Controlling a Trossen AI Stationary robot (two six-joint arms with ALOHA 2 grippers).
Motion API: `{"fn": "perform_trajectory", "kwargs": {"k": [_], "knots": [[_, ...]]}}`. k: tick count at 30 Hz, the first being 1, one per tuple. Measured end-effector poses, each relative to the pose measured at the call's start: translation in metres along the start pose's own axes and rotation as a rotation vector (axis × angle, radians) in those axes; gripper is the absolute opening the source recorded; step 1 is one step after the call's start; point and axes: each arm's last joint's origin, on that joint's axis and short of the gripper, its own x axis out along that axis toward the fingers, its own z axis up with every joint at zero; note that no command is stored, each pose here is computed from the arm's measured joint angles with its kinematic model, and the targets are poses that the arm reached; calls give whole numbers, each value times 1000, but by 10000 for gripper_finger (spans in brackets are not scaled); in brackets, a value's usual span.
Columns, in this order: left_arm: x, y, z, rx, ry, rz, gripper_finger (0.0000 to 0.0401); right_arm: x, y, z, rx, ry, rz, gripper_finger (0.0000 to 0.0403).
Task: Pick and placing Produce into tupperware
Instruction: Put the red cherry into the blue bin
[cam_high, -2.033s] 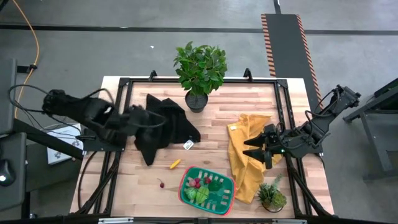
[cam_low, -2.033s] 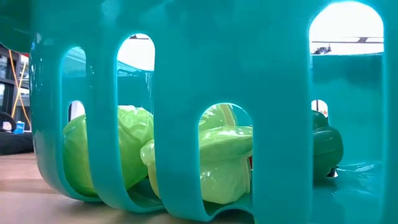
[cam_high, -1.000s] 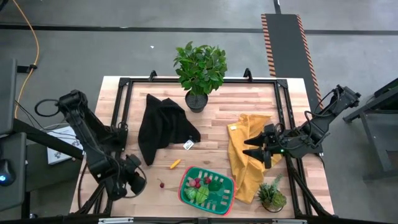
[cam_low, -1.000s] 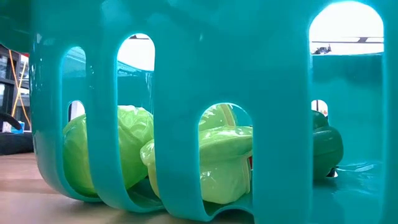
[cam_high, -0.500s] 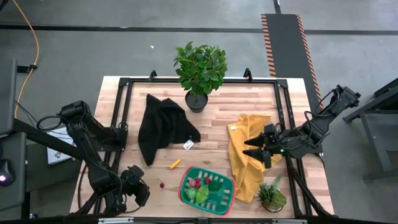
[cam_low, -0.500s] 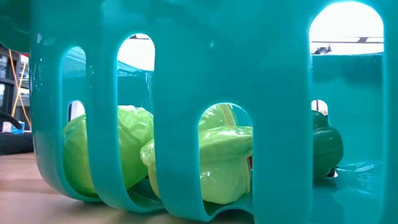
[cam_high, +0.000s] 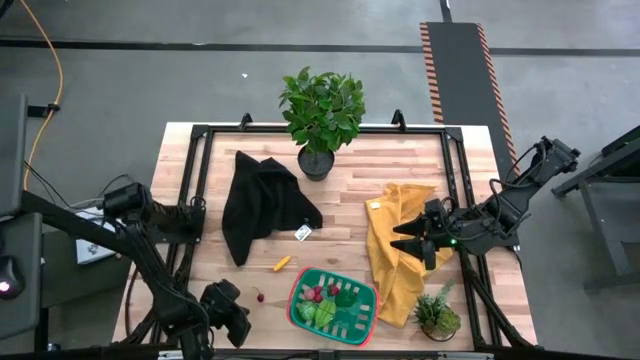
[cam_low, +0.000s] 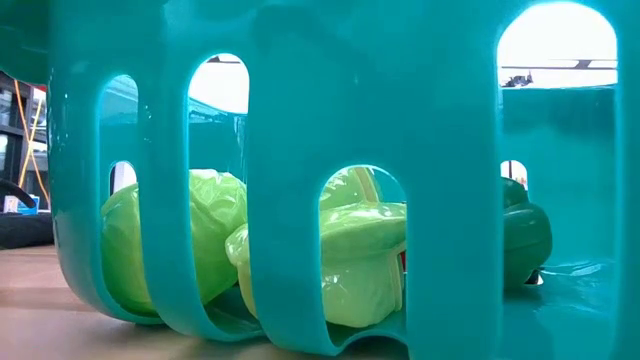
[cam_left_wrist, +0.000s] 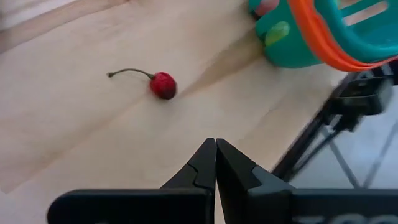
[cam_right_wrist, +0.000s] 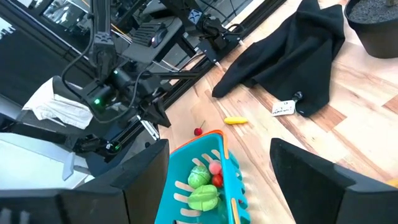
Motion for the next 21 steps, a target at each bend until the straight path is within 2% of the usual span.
{"fn": "perform_trajectory", "kwargs": {"k": [10,16,21], "knots": [[4,5,-2,38,14,53,0,0,0,0,0,0,0,270],[8,3,4,147,29,79,0,0,0,0,-2,0,1,270],[14,1,10,289,108,110,0,0,0,0,-4,0,0,270]]}}
